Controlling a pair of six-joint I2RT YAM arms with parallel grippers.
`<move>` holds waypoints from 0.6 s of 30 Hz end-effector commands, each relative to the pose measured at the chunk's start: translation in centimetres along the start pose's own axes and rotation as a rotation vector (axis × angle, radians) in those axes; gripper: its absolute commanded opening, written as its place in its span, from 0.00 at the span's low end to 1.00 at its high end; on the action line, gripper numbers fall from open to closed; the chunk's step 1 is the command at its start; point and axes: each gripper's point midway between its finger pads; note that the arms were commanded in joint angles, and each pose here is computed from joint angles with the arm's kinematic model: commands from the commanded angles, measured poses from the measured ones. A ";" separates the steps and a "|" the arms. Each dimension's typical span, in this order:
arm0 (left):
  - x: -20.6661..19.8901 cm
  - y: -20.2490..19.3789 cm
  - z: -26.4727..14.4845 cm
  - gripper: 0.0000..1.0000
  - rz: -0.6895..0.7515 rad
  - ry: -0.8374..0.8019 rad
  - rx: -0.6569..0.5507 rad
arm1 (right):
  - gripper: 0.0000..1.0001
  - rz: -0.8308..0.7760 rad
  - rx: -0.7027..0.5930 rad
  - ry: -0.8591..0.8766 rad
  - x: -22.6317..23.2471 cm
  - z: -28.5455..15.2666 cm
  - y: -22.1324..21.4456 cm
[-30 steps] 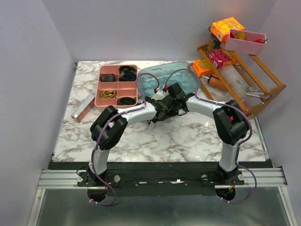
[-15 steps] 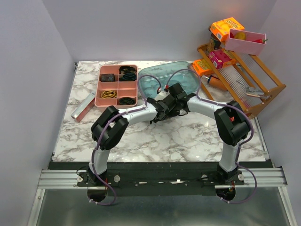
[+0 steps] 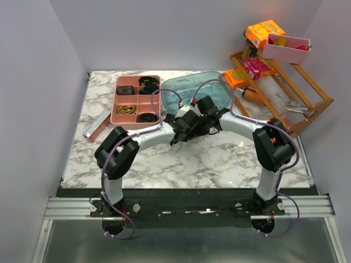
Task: Roll the ties
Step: Roll the tie at the center of the board.
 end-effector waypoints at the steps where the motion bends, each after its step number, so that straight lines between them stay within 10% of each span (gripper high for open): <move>1: -1.6 4.8 -4.3 0.84 -0.146 -0.220 -0.143 | 0.01 -0.066 -0.074 0.088 3.0 -1.3 2.3; 18: 5.5 2.5 -4.6 0.87 -0.462 -0.438 -0.138 | 0.01 -0.156 -0.100 0.214 9.0 -0.7 7.6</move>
Point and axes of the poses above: each gripper's point midway between its finger pads, its own z axis out along the fingers, its own x axis along the line the jaws close on, y = z × x, and after that the axes turned 2 degrees about -z, right-handed
